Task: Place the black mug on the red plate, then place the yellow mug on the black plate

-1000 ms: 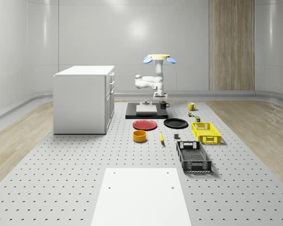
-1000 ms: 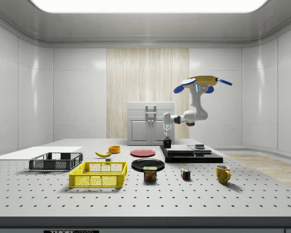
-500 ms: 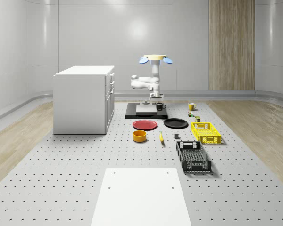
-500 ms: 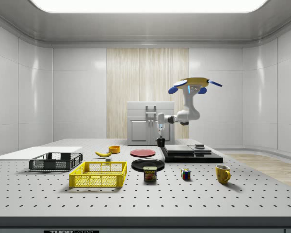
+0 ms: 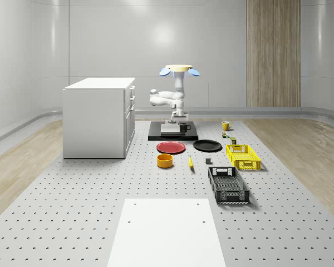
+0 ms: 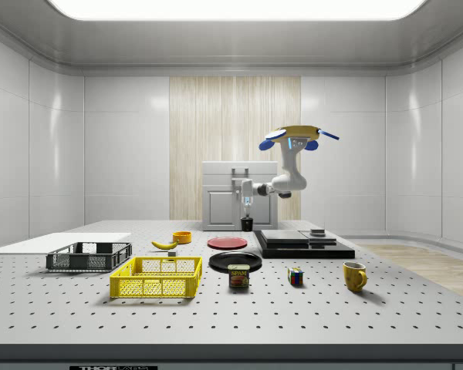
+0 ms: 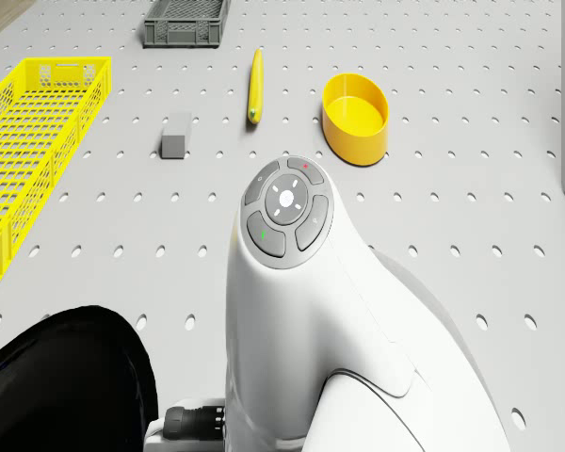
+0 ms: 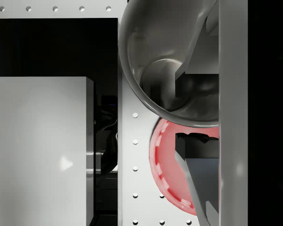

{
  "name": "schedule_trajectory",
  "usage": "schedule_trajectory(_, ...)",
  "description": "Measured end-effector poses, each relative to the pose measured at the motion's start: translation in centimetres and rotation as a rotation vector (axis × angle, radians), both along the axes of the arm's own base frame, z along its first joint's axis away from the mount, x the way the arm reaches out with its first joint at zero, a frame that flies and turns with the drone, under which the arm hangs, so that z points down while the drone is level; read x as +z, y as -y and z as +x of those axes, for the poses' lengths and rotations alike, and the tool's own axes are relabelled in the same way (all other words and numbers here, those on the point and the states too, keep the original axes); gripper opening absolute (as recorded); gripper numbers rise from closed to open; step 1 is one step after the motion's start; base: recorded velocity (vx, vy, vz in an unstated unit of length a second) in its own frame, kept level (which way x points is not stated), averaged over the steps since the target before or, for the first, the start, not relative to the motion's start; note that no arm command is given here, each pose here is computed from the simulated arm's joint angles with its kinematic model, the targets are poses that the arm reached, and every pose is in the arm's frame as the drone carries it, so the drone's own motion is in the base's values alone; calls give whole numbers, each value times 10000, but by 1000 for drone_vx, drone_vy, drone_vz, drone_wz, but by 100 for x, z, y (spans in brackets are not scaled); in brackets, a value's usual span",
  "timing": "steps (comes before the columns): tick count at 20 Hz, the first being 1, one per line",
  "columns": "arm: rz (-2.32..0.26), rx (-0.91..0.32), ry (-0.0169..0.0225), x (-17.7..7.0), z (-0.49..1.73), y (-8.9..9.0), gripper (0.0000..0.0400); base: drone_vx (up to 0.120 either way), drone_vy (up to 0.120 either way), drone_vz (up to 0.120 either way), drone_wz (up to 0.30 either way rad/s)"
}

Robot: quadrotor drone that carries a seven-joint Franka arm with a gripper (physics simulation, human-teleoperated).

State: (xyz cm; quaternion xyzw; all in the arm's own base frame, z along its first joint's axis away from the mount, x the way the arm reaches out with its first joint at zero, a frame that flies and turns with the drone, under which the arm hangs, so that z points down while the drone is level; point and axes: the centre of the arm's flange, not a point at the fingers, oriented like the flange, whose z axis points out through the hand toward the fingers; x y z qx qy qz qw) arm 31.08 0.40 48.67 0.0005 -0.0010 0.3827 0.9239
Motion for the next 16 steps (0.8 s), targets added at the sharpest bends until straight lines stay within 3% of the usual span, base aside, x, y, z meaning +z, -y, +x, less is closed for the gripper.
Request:
schedule_trajectory(10,0,0,0,0,0,0,110,120,-120,0,0)
schedule_trajectory(16,0,1,0,0,0,0,110,120,-27,0,0)
